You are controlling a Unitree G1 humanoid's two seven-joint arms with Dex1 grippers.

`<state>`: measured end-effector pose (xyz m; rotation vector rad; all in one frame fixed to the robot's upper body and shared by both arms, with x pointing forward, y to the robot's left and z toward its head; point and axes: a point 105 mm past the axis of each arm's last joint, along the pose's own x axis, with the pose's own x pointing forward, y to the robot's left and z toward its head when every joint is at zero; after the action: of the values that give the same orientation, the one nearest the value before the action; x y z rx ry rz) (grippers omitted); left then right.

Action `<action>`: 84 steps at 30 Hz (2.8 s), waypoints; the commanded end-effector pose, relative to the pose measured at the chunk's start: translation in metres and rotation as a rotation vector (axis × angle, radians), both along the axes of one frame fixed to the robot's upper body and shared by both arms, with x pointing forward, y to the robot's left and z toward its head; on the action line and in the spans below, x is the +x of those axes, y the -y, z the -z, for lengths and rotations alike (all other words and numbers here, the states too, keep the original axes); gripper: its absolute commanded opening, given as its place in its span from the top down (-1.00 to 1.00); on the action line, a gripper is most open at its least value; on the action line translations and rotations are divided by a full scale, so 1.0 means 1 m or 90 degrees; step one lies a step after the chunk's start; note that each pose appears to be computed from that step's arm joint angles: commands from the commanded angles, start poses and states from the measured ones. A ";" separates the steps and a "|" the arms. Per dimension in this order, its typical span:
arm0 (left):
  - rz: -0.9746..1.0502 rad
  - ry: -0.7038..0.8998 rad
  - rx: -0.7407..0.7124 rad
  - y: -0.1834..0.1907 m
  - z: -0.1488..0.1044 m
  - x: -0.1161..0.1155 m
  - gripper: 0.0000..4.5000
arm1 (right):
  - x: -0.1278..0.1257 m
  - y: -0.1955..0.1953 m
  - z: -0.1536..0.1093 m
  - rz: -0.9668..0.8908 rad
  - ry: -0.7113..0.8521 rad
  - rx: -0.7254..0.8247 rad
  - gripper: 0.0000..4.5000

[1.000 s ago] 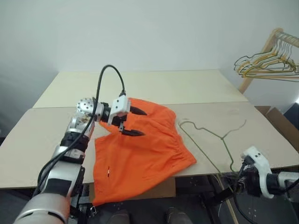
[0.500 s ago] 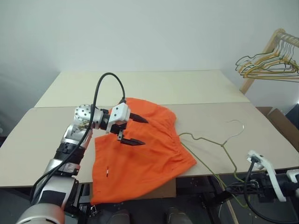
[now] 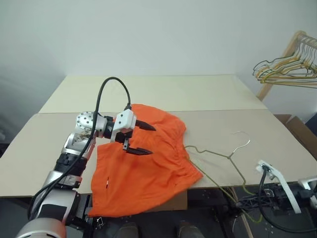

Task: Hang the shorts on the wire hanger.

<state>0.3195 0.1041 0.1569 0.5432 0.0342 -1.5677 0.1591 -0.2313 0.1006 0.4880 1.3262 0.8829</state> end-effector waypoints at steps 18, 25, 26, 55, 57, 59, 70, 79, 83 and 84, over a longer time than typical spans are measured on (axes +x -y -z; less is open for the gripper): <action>0.000 0.051 0.008 -0.005 -0.015 -0.004 -0.99 | 0.020 -0.019 0.015 0.025 -0.063 0.094 1.00; 0.002 0.060 0.012 -0.005 -0.016 -0.005 -0.99 | 0.056 -0.030 0.023 0.093 -0.033 0.138 1.00; 0.001 0.061 0.013 -0.005 -0.016 -0.005 -0.99 | 0.055 -0.035 0.021 0.080 -0.031 0.151 1.00; 0.007 0.074 0.024 -0.009 -0.011 -0.010 -0.99 | 0.124 -0.032 0.038 0.211 -0.005 0.057 1.00; 0.007 0.076 0.024 -0.009 -0.011 -0.011 -0.99 | 0.129 -0.031 0.042 0.231 -0.005 0.050 1.00; 0.003 0.077 0.025 -0.011 -0.012 -0.011 -0.99 | 0.124 -0.034 0.043 0.215 -0.008 0.051 1.00; -0.005 0.071 0.033 -0.012 -0.007 -0.014 -0.99 | 0.118 -0.034 0.035 0.171 0.018 0.063 1.00; 0.033 0.020 0.070 -0.005 0.022 -0.039 -0.99 | 0.085 -0.056 0.024 0.036 -0.012 0.092 1.00; 0.027 0.025 0.070 -0.008 0.018 -0.035 -0.99 | 0.060 -0.065 0.018 -0.039 -0.019 0.107 1.00; 0.026 0.026 0.072 -0.009 0.016 -0.034 -0.99 | 0.060 -0.065 0.015 -0.042 -0.016 0.110 1.00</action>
<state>0.2814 0.1131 0.1256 0.6347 0.1275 -1.6157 0.2194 -0.1708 0.0690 0.5990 1.3368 0.9849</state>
